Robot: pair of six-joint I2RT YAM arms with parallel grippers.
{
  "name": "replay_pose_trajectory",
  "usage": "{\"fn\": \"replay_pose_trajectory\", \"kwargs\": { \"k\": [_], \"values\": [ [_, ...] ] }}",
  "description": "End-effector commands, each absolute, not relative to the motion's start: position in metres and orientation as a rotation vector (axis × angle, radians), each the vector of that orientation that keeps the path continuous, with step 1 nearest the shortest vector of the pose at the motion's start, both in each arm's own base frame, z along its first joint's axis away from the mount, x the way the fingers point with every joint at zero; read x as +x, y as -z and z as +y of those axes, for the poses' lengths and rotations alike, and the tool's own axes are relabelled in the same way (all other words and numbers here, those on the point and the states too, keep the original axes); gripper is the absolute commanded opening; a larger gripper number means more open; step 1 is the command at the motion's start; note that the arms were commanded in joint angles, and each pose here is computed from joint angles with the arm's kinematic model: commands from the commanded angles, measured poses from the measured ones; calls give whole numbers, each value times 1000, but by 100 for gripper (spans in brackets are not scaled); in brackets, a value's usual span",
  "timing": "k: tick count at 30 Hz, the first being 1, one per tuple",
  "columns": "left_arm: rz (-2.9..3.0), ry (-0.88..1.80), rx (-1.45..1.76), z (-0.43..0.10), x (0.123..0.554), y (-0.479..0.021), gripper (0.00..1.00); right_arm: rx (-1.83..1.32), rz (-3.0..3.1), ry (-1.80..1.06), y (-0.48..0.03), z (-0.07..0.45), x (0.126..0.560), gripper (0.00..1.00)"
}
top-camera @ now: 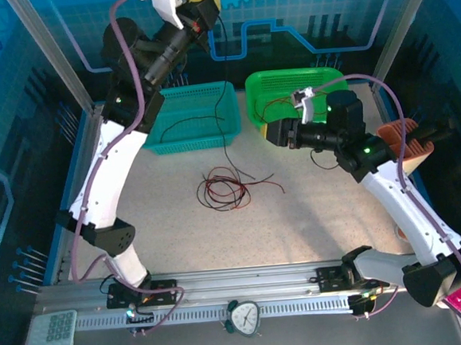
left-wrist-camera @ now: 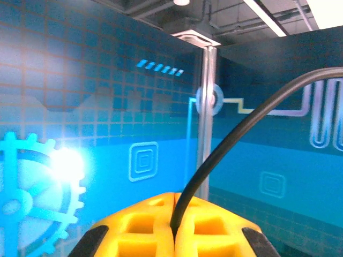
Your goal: Untangle the cables
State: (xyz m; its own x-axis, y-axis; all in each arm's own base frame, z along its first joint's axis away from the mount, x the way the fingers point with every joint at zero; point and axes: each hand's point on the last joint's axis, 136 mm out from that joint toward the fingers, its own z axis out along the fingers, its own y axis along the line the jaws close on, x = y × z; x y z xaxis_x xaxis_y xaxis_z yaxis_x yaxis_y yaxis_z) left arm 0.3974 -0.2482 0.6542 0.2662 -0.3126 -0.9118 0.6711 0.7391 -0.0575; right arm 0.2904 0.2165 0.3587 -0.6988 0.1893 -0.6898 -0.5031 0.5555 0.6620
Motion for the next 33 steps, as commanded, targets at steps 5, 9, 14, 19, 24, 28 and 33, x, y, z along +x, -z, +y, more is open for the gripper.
{"fn": "replay_pose_trajectory", "kwargs": {
  "k": [5, 9, 14, 19, 24, 28, 33],
  "values": [
    [1105, 458, 263, -221, 452, -652, 0, -284, 2077, -1115, -330, 220, 278, 50],
    [1090, 341, 180, -201, 482, -650, 0, -304, 2109, -1082, -318, 222, 273, 50],
    [1076, 265, 103, -176, 517, -638, 0, -319, 2137, -1053, -309, 221, 273, 50],
    [1164, 177, 43, -158, 553, -600, 0, -332, 2153, -1036, -303, 221, 275, 50],
    [1292, 85, 65, -154, 586, -538, 0, -342, 2164, -1032, -299, 223, 276, 50],
    [1412, 13, 103, -149, 599, -485, 0, -345, 2173, -1028, -294, 223, 276, 50],
    [1540, -2, 115, -135, 593, -429, 0, -349, 2181, -1027, -288, 226, 280, 50]
  ]
}}
